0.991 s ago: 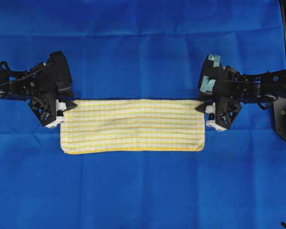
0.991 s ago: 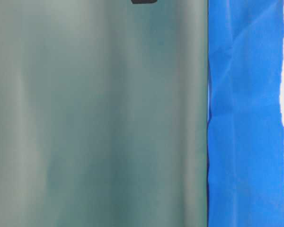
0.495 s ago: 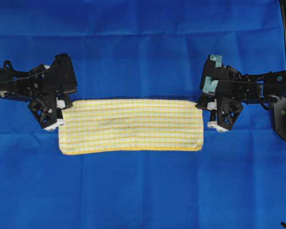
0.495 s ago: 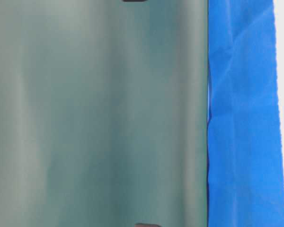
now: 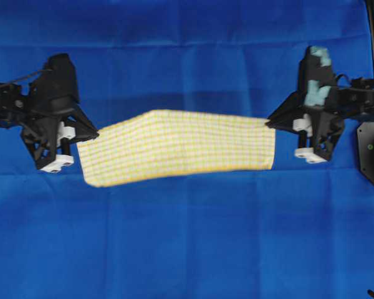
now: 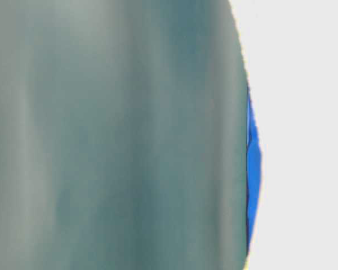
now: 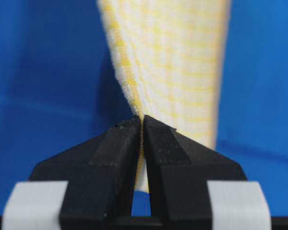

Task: Fold the yellow towel.
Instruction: 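Lift the strip and swing the left gripper's end toward the near side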

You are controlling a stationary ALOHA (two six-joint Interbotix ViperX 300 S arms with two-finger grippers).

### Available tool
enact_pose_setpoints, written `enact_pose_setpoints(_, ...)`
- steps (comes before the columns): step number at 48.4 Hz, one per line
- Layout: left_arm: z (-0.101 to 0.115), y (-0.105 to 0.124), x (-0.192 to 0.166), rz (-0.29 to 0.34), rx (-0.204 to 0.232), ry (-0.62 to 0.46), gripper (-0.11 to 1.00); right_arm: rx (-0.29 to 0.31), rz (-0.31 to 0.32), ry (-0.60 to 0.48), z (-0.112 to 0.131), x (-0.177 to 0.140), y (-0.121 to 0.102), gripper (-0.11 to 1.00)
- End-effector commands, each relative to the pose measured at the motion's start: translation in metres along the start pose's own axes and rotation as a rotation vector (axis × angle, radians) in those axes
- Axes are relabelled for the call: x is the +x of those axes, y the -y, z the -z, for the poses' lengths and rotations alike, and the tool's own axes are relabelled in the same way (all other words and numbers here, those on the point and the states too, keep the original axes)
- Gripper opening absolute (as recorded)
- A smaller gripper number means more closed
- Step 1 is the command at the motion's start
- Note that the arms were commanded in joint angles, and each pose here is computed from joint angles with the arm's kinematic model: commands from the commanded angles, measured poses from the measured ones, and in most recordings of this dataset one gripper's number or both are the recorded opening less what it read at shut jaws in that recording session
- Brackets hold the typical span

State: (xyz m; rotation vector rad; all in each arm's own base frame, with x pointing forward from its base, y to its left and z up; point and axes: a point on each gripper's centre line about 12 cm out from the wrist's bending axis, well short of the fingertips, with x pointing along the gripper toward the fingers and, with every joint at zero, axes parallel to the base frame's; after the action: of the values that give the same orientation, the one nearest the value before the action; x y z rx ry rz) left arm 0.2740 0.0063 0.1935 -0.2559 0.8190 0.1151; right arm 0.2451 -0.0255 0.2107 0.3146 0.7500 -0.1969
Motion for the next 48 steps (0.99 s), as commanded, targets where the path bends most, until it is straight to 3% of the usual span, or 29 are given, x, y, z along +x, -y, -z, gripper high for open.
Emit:
enact_pose_setpoints(1, -0.014, 0.005, -0.013, 0.020, 0.000, 0.072, 0.02, -0.013, -0.006, 0.046, -0.012, -0.010, -0.003, 0.03)
enact_pose_setpoints(15, -0.020, 0.014, -0.013, 0.055, -0.004, 0.136, 0.02, -0.007, 0.031, 0.075, -0.021, 0.000, 0.008, 0.03)
enact_pose_setpoints(35, -0.041, 0.075, 0.001, 0.225, 0.077, 0.273, 0.02, 0.164, 0.241, 0.180, -0.067, 0.031, 0.093, 0.03)
enact_pose_setpoints(48, -0.074, 0.115, 0.036, 0.275, 0.107, 0.298, 0.02, 0.192, 0.294, 0.228, -0.098, 0.043, 0.123, 0.03)
